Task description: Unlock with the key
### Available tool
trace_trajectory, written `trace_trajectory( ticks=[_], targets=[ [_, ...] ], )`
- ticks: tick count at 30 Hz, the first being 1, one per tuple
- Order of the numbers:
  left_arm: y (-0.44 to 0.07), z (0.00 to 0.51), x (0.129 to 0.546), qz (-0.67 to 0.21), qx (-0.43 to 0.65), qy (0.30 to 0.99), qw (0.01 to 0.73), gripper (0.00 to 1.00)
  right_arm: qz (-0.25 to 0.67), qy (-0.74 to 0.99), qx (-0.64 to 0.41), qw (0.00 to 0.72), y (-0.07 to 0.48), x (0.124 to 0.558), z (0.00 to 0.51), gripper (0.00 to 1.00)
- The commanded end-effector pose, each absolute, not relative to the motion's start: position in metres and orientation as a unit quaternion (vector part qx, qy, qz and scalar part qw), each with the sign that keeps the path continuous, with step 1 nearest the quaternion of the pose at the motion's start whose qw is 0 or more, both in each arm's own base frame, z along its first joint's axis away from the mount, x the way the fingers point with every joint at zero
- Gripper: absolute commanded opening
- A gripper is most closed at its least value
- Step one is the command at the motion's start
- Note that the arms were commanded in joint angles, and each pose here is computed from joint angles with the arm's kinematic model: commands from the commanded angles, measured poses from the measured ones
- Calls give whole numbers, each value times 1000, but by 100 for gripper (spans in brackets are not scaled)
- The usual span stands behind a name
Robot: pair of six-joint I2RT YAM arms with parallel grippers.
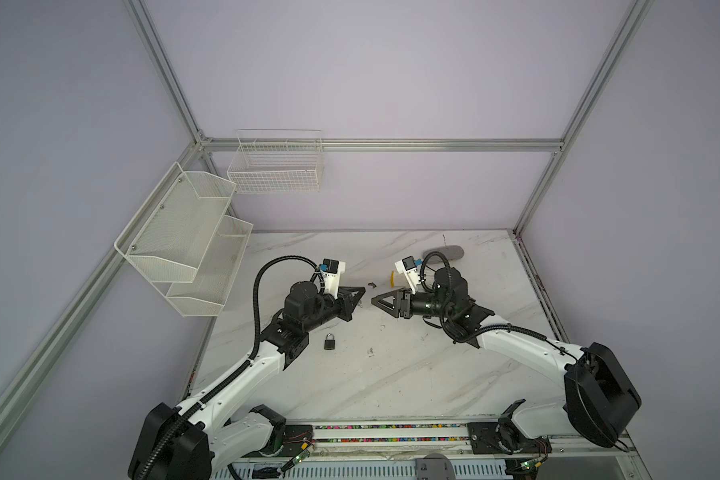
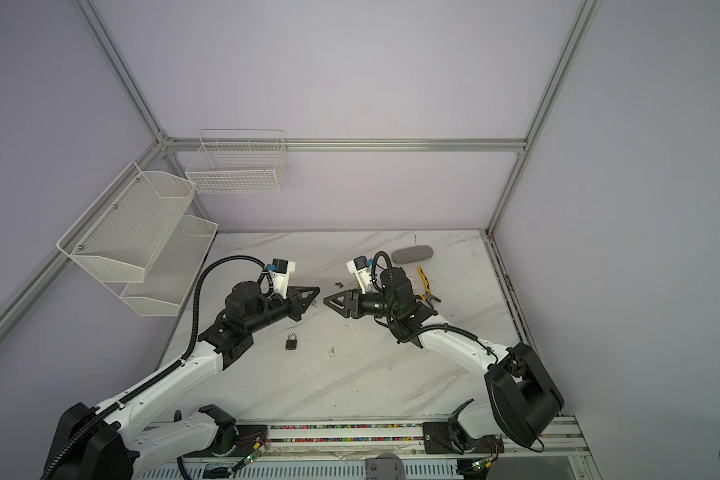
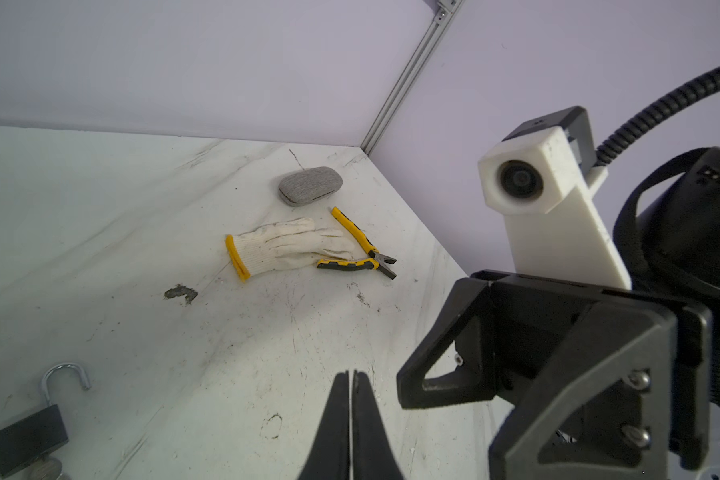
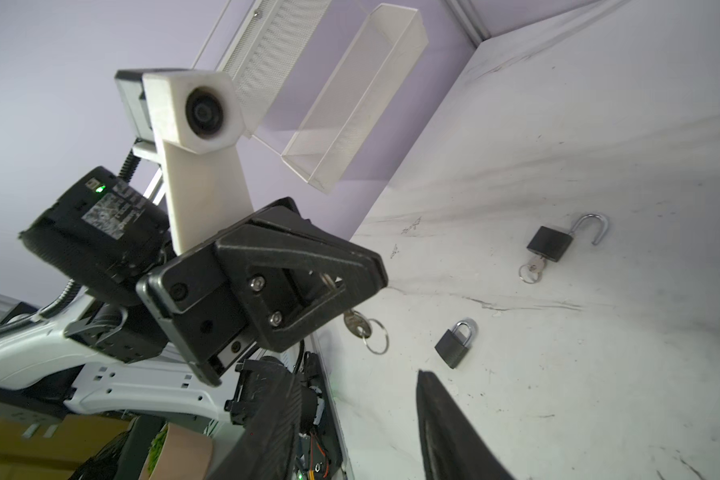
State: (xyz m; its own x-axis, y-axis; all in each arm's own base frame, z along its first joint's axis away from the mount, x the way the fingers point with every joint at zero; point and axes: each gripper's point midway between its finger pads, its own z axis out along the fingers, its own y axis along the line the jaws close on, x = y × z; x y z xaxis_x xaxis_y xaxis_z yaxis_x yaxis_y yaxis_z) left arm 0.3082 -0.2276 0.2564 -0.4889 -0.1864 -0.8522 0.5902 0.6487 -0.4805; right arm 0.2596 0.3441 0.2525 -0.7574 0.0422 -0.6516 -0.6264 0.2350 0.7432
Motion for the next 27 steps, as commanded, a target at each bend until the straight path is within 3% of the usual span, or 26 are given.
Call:
trace_trajectory(
  ticks=[1,27],
  targets=[
    [-242,330,305,-438,189,688,548,0,618,691,-231,296,349,252,270,47],
    [-257,356,291,-492,227,644,540,0,670,636,-245,294,358,247,283,26]
  ],
)
